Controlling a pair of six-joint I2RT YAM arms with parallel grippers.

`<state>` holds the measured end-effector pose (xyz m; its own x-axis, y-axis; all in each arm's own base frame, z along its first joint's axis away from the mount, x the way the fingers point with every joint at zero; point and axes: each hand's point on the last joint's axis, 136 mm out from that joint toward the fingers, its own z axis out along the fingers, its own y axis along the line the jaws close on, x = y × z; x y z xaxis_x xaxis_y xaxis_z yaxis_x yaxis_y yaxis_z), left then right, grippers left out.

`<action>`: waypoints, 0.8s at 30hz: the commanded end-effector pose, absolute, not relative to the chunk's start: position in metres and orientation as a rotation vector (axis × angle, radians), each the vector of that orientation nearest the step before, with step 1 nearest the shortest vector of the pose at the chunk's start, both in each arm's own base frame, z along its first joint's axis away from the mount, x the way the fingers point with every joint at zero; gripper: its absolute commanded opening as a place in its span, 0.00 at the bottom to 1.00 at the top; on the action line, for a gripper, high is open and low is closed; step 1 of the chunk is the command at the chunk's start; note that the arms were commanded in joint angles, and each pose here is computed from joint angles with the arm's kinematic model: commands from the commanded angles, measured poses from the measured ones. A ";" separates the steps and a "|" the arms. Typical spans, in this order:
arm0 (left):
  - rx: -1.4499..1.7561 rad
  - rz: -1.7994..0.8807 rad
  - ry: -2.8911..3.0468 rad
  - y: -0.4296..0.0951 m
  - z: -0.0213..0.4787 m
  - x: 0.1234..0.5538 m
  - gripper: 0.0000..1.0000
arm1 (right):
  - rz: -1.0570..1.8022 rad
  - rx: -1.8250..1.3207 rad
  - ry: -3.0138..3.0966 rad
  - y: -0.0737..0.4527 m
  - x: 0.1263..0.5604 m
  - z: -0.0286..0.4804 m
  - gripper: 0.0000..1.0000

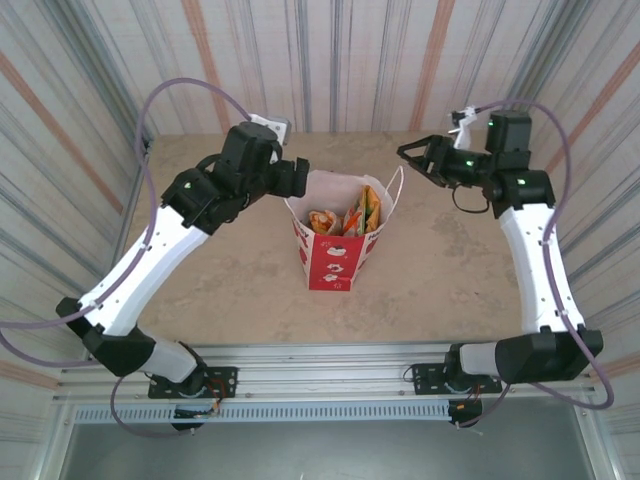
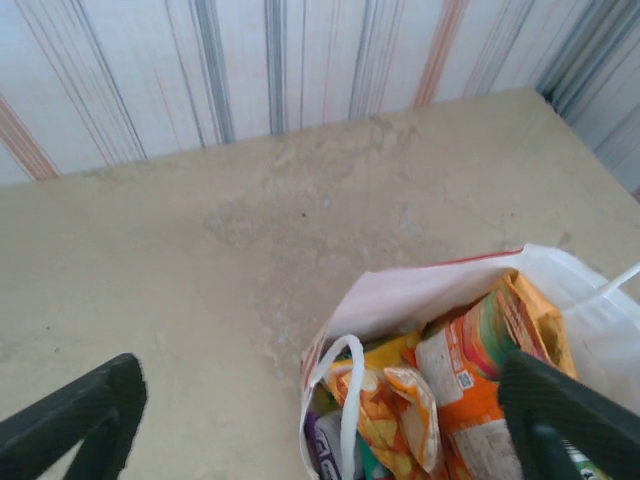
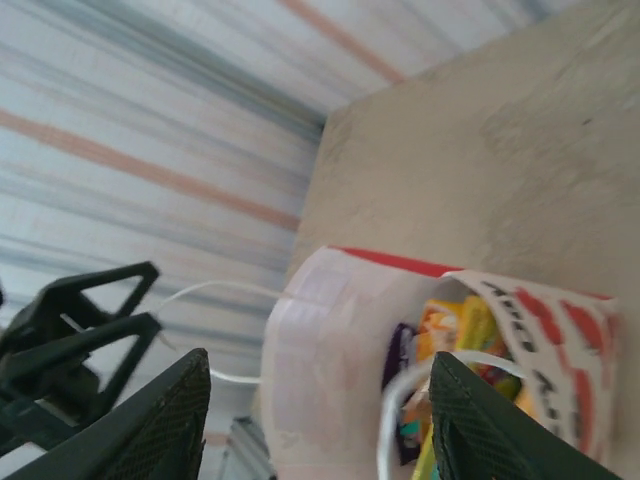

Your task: Place the snacks into the paper bag

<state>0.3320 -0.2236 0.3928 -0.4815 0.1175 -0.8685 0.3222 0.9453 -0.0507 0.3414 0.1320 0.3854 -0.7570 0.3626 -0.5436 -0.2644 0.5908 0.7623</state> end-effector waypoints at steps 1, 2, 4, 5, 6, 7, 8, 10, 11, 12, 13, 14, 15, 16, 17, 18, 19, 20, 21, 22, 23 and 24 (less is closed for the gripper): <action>0.311 -0.087 1.962 -0.187 0.422 0.322 0.99 | 0.903 0.006 2.156 0.104 0.327 0.379 0.68; 0.316 -0.037 1.935 -0.178 0.422 0.322 0.99 | 0.844 0.004 2.166 0.098 0.327 0.372 0.82; 0.302 0.043 1.883 -0.160 0.417 0.323 0.99 | 0.750 -0.027 2.178 0.087 0.328 0.357 0.99; 0.279 0.066 1.858 -0.149 0.413 0.324 0.99 | 0.702 -0.021 2.192 0.081 0.329 0.347 0.99; 0.252 0.069 1.845 -0.137 0.404 0.325 0.99 | 0.660 -0.008 2.208 0.074 0.331 0.335 0.99; 0.227 0.059 1.838 -0.127 0.395 0.326 0.99 | 0.628 0.008 2.216 0.068 0.334 0.325 0.99; 0.187 0.054 1.828 -0.114 0.383 0.329 0.99 | 0.592 0.037 2.223 0.059 0.337 0.313 0.99; 0.111 0.041 1.813 -0.089 0.359 0.330 0.99 | 0.534 0.085 2.216 0.045 0.345 0.291 0.99; 0.072 0.049 1.806 -0.076 0.345 0.331 0.99 | 0.499 0.107 2.215 0.038 0.348 0.275 0.99; 0.049 0.055 1.798 -0.066 0.331 0.331 0.99 | 0.466 0.118 2.201 0.033 0.352 0.262 0.99; 0.033 0.060 1.794 -0.058 0.318 0.332 0.99 | 0.440 0.127 2.181 0.028 0.355 0.253 0.99; 0.008 0.064 1.786 -0.049 0.306 0.333 0.99 | 0.416 0.130 2.164 0.025 0.357 0.240 0.99; -0.014 0.063 1.799 -0.041 0.291 0.333 0.99 | 0.385 0.139 2.138 0.020 0.359 0.228 0.99; -0.030 0.062 1.810 -0.036 0.281 0.333 0.99 | 0.367 0.143 2.113 0.017 0.360 0.220 0.99; -0.049 0.070 1.821 -0.029 0.268 0.333 0.99 | 0.350 0.139 2.088 0.015 0.361 0.210 0.99; -0.063 0.072 1.830 -0.024 0.256 0.332 0.99 | 0.329 0.139 2.061 0.012 0.361 0.202 0.99; -0.076 0.074 1.838 -0.019 0.245 0.332 0.99 | 0.312 0.138 2.045 0.010 0.361 0.195 0.99; -0.081 0.077 1.842 -0.016 0.234 0.332 0.99 | 0.290 0.145 2.034 0.007 0.360 0.187 0.99; -0.081 0.082 1.844 -0.013 0.221 0.332 0.99 | 0.265 0.152 2.023 0.003 0.359 0.180 0.99; -0.091 0.091 1.840 -0.008 0.213 0.332 0.99 | 0.251 0.157 2.020 0.001 0.359 0.173 0.99; -0.106 0.103 1.836 -0.004 0.203 0.333 0.99 | 0.251 0.148 2.015 0.000 0.360 0.166 0.99; -0.112 0.106 1.832 -0.001 0.195 0.334 0.99 | 0.251 0.141 2.013 0.000 0.361 0.160 0.99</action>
